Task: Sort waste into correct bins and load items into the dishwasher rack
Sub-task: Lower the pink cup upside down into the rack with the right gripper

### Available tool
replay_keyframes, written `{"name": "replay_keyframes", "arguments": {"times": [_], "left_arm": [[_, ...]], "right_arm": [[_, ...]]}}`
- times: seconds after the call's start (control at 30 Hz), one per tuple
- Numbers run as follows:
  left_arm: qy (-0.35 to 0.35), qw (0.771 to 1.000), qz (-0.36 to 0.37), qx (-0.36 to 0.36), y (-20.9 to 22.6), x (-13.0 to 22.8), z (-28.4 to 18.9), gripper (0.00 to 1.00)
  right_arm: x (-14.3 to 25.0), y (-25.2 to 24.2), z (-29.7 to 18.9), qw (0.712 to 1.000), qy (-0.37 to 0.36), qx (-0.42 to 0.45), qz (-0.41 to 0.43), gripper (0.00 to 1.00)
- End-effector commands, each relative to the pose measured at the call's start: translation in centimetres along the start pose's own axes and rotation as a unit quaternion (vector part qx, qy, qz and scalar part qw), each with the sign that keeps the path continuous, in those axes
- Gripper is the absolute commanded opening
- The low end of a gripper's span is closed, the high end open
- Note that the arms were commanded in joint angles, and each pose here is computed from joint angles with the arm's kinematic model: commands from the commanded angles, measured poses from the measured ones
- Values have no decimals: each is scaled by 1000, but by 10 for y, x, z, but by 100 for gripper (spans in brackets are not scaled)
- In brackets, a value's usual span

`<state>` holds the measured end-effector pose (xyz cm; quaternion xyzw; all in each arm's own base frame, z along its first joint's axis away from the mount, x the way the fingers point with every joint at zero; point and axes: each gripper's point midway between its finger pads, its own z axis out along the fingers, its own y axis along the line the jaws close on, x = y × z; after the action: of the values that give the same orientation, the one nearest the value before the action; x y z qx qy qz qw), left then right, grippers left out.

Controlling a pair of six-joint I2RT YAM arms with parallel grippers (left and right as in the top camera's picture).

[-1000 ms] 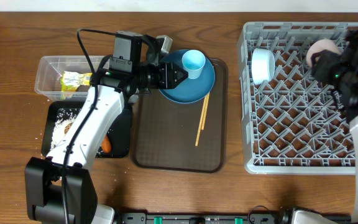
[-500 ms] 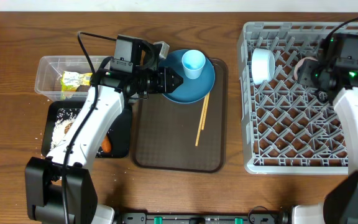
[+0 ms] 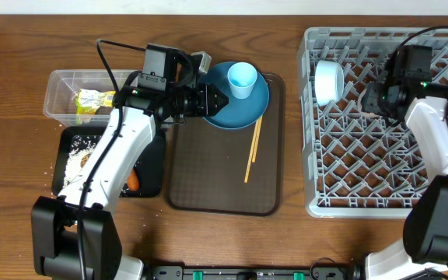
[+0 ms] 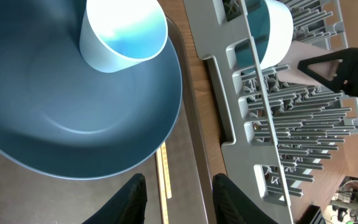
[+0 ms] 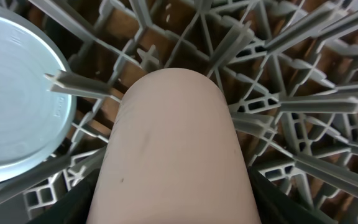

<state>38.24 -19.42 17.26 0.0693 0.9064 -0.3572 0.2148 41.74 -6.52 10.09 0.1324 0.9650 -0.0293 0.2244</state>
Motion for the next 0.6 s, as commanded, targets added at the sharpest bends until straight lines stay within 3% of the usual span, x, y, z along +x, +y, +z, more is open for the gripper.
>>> {"name": "replay_keyframes", "arguments": {"times": [0.0,0.13,0.23,0.57], "left_arm": [[3,1000,4,-8,5,3,1,36],[3,1000,4,-8,5,3,1,39],[3,1000,4,-8,5,3,1,40],[-10,1000,13,-4,3,-5,1,40]], "right_arm": [[-4,9,0,1000,-4,-11,-11,37],[-6,14,0,1000,-7,-25,-12,69],[-5,14,0,1000,-6,-25,-13,82],[-13,14,-18,999,-16,-26,-18,87]]}}
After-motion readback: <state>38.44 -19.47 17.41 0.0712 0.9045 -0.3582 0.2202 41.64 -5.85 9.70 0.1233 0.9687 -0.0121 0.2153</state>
